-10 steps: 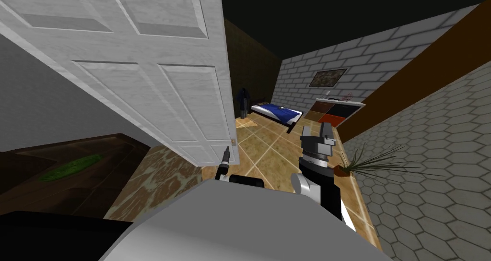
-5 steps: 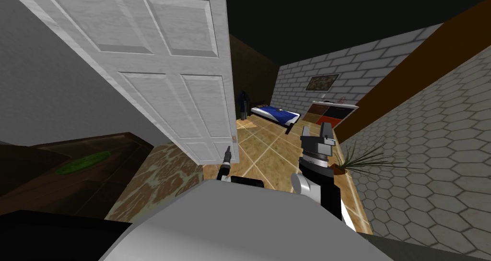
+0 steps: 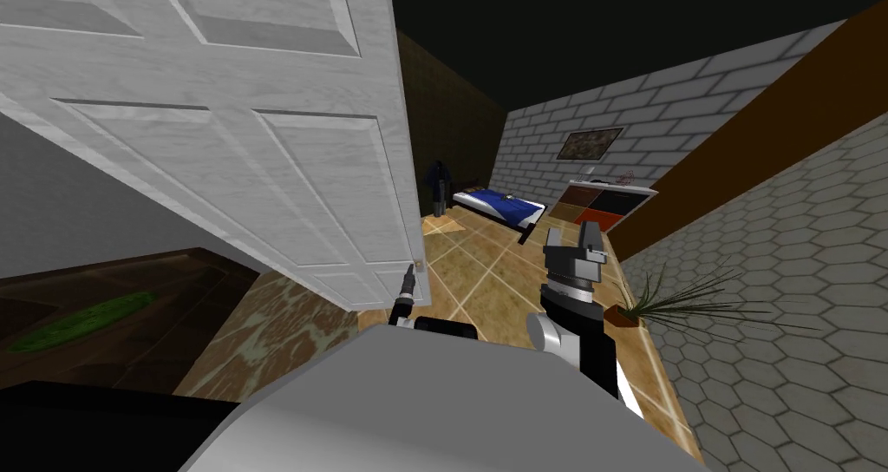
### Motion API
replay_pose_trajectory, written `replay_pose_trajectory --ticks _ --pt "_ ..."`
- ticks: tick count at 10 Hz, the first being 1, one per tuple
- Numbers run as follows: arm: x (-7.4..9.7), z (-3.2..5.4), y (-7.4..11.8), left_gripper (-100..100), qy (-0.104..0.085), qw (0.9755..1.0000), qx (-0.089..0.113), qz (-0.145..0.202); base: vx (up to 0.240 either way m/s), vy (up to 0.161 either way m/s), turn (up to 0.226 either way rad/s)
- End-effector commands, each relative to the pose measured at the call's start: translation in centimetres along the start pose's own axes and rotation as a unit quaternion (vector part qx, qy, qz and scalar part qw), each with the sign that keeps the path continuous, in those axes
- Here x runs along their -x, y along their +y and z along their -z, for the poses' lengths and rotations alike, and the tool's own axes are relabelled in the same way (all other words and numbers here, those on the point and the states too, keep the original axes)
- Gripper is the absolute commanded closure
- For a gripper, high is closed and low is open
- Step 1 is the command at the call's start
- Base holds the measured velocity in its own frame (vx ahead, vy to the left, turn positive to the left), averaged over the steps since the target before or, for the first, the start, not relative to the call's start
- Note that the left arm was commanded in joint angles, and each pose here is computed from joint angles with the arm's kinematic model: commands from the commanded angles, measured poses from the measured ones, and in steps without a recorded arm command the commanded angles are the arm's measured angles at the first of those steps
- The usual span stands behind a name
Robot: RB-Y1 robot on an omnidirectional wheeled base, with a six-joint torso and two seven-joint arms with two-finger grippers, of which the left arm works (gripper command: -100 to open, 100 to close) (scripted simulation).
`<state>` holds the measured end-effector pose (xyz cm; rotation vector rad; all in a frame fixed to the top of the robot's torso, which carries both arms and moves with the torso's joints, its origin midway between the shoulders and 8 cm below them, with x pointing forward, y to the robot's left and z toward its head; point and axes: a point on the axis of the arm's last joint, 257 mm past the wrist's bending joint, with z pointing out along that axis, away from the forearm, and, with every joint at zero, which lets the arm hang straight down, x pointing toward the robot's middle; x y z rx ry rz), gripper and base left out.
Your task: Push the door open
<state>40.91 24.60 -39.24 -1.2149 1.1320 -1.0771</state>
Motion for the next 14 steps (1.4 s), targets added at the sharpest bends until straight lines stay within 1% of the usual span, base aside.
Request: replay_pose_trajectory --ticks 1,2,3,4,9,10,12,13,14 --pt "-0.5 0.02 -0.1 -100 -0.004 0.9999 -0.002 0.009 0.271 -0.009 -0.027" --pt "-1.2 0.07 -0.2 -100 -0.007 0.9998 -0.002 0.021 0.262 0.011 0.003" --pt "-0.7 0.2 0.1 -100 -0.006 0.9999 0.001 0.014 0.103 0.008 0.014" --pt "-0.7 0.2 0.1 100 -0.006 0.9999 0.001 0.014 -0.02 -0.005 -0.012" --pt "-0.7 0.2 0.1 100 -0.006 0.9999 0.001 0.014 -0.019 -0.002 -0.002" --pt "1.0 0.0 0.3 100 -0.017 0.9998 0.003 0.005 0.099 -0.032 0.041" --pt "2.4 -0.26 0.3 100 -0.029 0.9996 0.003 0.0 0.197 -0.073 0.086" --pt "3.5 -0.46 0.2 100 -0.039 0.9992 0.004 -0.001 0.198 -0.079 0.09" --pt "4.1 -0.57 0.2 100 -0.047 0.9989 0.004 -0.001 0.222 -0.063 0.065"
